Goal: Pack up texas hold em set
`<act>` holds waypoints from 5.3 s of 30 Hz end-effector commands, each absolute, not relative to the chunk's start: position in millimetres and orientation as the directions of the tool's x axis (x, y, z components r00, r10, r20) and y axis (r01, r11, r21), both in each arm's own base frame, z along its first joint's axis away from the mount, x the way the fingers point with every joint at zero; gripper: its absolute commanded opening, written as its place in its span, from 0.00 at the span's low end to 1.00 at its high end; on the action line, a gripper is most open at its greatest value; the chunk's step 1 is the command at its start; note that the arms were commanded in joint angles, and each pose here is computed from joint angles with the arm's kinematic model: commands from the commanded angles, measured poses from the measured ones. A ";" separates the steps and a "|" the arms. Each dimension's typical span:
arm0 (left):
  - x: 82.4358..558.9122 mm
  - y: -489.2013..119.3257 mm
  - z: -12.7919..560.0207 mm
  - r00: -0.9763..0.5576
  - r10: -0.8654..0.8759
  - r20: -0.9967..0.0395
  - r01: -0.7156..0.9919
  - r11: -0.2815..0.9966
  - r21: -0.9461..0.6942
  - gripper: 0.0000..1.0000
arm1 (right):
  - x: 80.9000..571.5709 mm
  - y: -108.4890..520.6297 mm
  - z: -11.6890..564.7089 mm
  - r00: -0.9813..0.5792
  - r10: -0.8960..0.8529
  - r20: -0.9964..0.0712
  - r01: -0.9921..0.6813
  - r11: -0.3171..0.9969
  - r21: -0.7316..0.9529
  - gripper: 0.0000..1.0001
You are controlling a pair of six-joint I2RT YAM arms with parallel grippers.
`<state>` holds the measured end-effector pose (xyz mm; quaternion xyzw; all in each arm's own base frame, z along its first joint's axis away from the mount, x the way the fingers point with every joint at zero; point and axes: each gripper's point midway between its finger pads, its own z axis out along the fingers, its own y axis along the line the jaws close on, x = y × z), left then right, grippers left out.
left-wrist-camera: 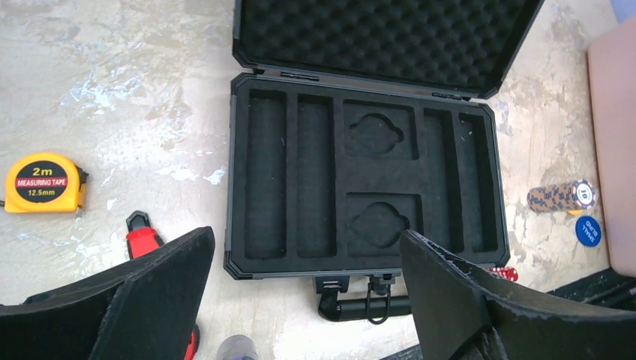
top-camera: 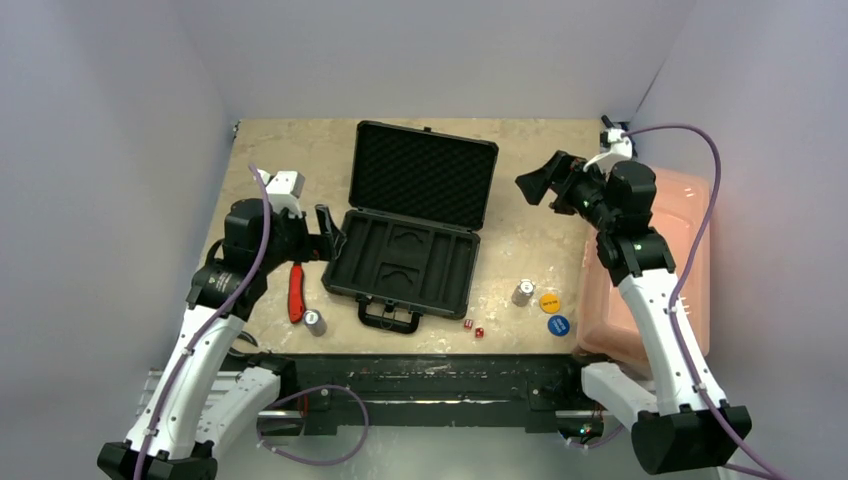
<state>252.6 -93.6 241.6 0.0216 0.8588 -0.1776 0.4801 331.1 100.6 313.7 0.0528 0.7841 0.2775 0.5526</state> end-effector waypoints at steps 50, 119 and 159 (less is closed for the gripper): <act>243.2 -114.2 255.6 -0.510 -0.085 -0.856 0.319 0.905 -0.280 0.92 | 178.0 -28.9 113.7 -0.316 0.794 -0.519 0.874 0.456 0.167 0.99; 242.0 -109.1 256.7 -0.498 -0.073 -0.864 0.310 0.915 -0.256 0.91 | 236.7 85.6 77.6 -0.836 0.362 -0.413 0.329 0.932 0.151 0.83; 253.6 -104.6 250.9 -0.490 -0.044 -0.870 0.295 0.932 -0.213 0.91 | 244.4 108.0 104.8 -0.831 0.281 -0.480 0.199 0.956 0.216 0.00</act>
